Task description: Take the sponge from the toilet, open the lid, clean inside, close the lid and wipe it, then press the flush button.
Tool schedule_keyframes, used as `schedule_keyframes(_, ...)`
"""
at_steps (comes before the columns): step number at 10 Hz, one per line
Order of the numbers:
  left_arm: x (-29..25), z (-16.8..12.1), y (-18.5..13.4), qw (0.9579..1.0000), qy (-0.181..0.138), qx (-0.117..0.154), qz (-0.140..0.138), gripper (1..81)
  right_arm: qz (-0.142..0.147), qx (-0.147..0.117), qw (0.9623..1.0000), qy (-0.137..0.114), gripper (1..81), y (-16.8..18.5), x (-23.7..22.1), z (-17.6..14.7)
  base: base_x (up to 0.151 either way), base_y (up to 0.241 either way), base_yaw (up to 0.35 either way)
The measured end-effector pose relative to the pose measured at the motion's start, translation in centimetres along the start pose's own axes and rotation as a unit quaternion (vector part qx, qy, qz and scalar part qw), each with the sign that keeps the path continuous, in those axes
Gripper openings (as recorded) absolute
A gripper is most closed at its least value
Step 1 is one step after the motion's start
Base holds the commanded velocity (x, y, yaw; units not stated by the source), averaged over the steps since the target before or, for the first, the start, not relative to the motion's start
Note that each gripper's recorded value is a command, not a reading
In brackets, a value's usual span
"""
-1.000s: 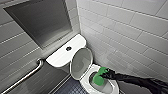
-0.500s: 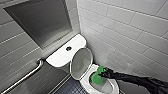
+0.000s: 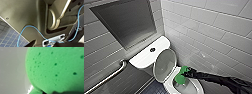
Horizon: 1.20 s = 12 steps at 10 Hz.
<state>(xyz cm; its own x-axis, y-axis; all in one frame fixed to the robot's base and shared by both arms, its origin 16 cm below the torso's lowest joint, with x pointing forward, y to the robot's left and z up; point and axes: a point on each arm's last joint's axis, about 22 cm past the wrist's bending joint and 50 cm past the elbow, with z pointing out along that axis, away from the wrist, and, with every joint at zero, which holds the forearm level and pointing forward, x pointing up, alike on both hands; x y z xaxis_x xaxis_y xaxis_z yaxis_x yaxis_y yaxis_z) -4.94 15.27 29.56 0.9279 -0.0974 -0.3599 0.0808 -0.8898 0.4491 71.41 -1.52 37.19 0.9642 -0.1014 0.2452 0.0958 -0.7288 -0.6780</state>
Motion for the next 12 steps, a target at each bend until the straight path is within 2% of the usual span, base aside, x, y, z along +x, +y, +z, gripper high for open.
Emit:
schedule_keyframes(4, 2.0, 2.4, -1.3, 1.0000, 0.002, 0.000, 0.003, 81.1, -0.002, -0.002, 1.0000, 0.002, 1.0, 2.3, 0.3, 2.1, 0.000, 0.000, 0.000)
schedule_keyframes(6, 3.6, 3.5, -2.0, 0.9999, 0.011, 0.001, 0.007, 81.1, -0.011, 0.000, 0.9999, 0.013, 1.0, 2.3, 1.6, 2.4, 0.000, 0.000, 0.000)
schedule_keyframes(9, 3.7, 3.8, -2.0, 0.9999, 0.012, 0.000, 0.007, 81.1, -0.010, 0.002, 0.9998, 0.015, 1.0, 1.1, 1.5, 3.9, 0.000, 0.000, 0.000)
schedule_keyframes(10, 3.7, 3.8, -2.0, 0.9999, 0.011, 0.000, 0.007, 81.1, 0.011, -0.002, 0.9998, 0.019, 1.0, 1.0, 1.3, 4.7, 0.000, 0.000, 0.000)
schedule_keyframes(11, 3.8, 3.8, -2.0, 0.9999, 0.012, 0.000, 0.007, 81.1, 0.051, -0.012, 0.9984, 0.022, 1.0, 1.6, 1.0, 5.2, 0.000, 0.000, 0.000)
schedule_keyframes(12, 3.7, 3.8, -2.0, 0.9999, 0.012, -0.001, 0.007, 81.1, 0.098, -0.020, 0.9945, 0.031, 1.0, 2.2, 1.2, 5.6, 0.000, 0.000, 0.000)
